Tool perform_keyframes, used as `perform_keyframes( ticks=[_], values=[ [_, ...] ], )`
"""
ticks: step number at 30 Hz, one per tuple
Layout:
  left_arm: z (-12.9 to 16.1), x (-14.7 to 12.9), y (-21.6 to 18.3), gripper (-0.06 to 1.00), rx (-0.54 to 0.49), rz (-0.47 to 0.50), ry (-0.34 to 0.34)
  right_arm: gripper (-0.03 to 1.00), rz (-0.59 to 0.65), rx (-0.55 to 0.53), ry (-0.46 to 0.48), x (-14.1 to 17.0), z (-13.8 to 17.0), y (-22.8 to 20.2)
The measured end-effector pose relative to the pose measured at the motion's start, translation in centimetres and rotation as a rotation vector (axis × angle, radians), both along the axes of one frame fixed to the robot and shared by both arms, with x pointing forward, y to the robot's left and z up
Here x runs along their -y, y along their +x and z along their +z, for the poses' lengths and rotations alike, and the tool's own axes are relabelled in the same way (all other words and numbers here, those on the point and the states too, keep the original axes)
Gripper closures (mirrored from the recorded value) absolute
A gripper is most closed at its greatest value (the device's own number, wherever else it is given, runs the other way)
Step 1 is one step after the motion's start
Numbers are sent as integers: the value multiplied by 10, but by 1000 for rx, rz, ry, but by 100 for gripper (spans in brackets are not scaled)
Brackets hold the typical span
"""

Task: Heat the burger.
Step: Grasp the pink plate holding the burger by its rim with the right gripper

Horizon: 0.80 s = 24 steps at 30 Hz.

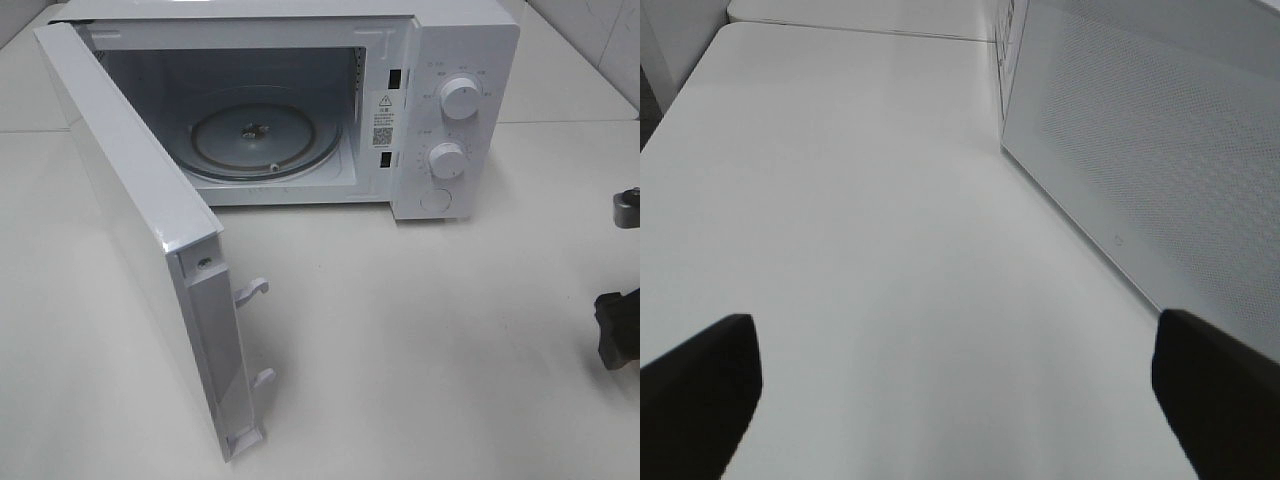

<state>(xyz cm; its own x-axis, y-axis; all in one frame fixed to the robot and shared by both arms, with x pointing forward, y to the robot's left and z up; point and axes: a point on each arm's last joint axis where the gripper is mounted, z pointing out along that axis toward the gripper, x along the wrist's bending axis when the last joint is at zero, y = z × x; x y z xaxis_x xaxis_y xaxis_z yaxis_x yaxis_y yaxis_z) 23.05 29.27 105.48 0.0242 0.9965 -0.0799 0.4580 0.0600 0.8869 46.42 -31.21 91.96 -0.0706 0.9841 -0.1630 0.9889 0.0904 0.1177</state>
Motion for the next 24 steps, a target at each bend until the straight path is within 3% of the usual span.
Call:
perform_keyframes(
  ticks=[17, 22, 24],
  values=[
    [0, 0, 0, -3, 0, 0, 0, 7, 54, -7, -17, 1, -32, 14],
    [0, 0, 0, -3, 0, 0, 0, 11, 54, -6, -13, 1, -36, 16],
    [0, 0, 0, -3, 0, 0, 0, 18, 48, -1, -11, 0, -36, 17]
  ],
)
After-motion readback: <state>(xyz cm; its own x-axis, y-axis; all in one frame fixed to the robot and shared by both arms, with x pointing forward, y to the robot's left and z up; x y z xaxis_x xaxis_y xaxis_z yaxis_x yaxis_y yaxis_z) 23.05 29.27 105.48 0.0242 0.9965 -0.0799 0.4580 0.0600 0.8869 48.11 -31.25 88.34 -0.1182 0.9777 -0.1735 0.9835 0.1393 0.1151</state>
